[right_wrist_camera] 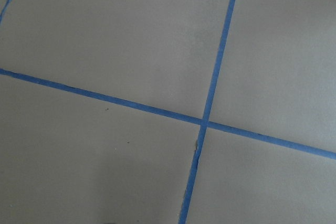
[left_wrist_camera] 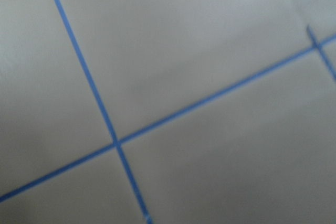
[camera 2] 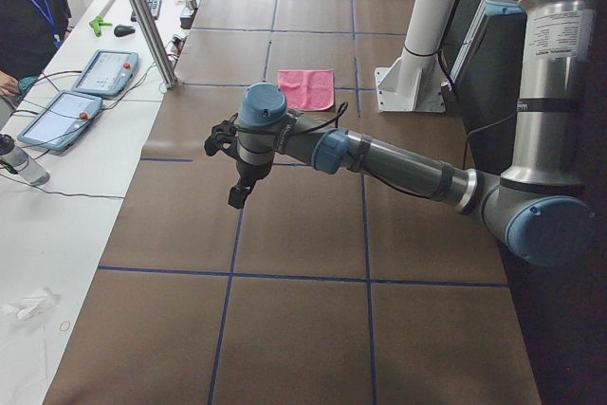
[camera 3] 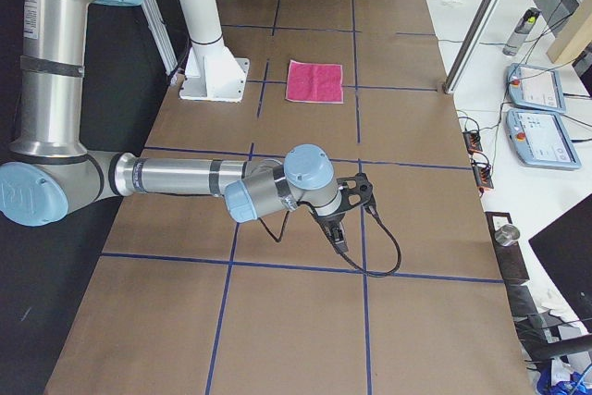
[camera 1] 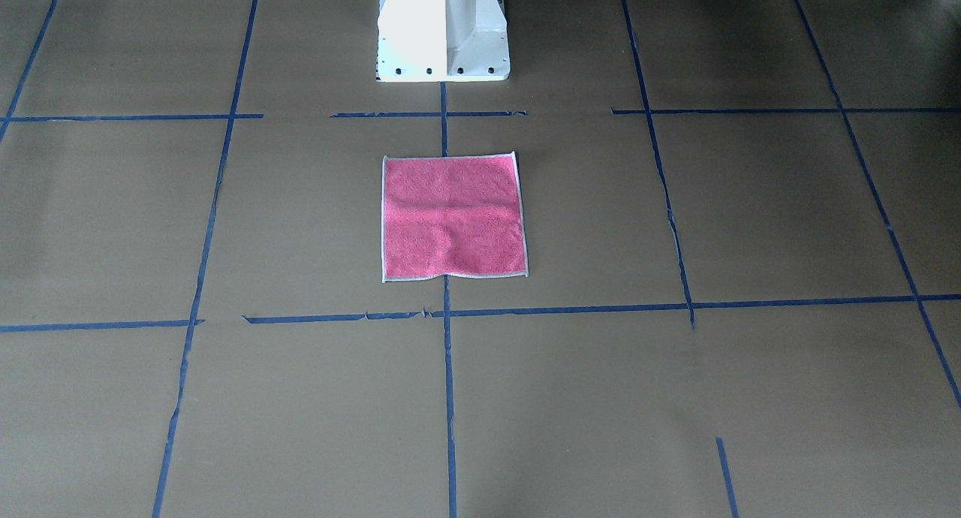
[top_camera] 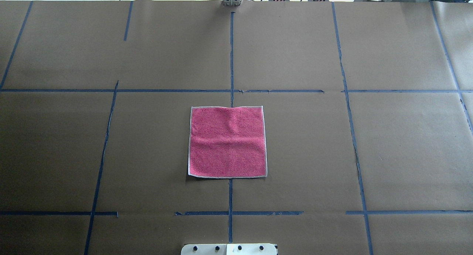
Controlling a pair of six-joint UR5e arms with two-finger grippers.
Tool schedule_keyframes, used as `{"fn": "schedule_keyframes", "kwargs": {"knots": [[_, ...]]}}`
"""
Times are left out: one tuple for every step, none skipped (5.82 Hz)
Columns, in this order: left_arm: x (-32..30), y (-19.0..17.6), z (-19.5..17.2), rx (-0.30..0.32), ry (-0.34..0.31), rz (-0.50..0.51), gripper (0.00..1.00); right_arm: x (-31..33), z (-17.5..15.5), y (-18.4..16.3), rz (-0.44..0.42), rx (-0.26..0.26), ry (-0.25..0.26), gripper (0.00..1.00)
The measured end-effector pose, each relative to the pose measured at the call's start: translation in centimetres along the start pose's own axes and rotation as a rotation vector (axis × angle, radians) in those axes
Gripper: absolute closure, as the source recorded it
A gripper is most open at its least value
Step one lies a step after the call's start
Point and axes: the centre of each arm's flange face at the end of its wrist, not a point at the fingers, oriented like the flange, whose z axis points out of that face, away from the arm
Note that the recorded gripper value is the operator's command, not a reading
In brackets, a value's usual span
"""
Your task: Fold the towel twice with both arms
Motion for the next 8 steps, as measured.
{"fn": "schedule_keyframes", "kwargs": {"knots": [[4.0, -1.2, 2.1, 0.016, 0.041, 0.005, 0.00, -2.3, 0.1, -1.3, -0.034, 0.013, -0.047, 0.00], [8.6, -2.1, 4.6, -0.008, 0.088, -0.044, 0.00, -5.7, 0.7, -2.9, -0.021, 0.006, -0.102, 0.00], [13.5, -2.9, 6.2, -0.026, 0.102, -0.136, 0.00, -11.1, 1.9, -5.2, 0.061, -0.019, -0.147, 0.00], [18.8, -3.4, 7.4, -0.024, 0.091, -0.233, 0.00, -17.5, 3.4, -6.8, 0.140, -0.047, -0.168, 0.00], [25.3, -3.9, 9.3, -0.012, 0.084, -0.327, 0.00, -24.5, 4.9, -6.7, 0.204, -0.063, -0.164, 0.00], [33.0, -3.9, 11.9, 0.004, 0.085, -0.386, 0.00, -31.0, 6.5, -5.7, 0.246, -0.065, -0.154, 0.00], [40.9, -2.8, 14.4, 0.003, 0.090, -0.428, 0.00, -37.4, 8.3, -4.5, 0.267, -0.062, -0.160, 0.00], [46.8, -1.3, 15.9, -0.008, 0.084, -0.459, 0.00, -43.0, 10.3, -3.0, 0.279, -0.058, -0.164, 0.04]]}}
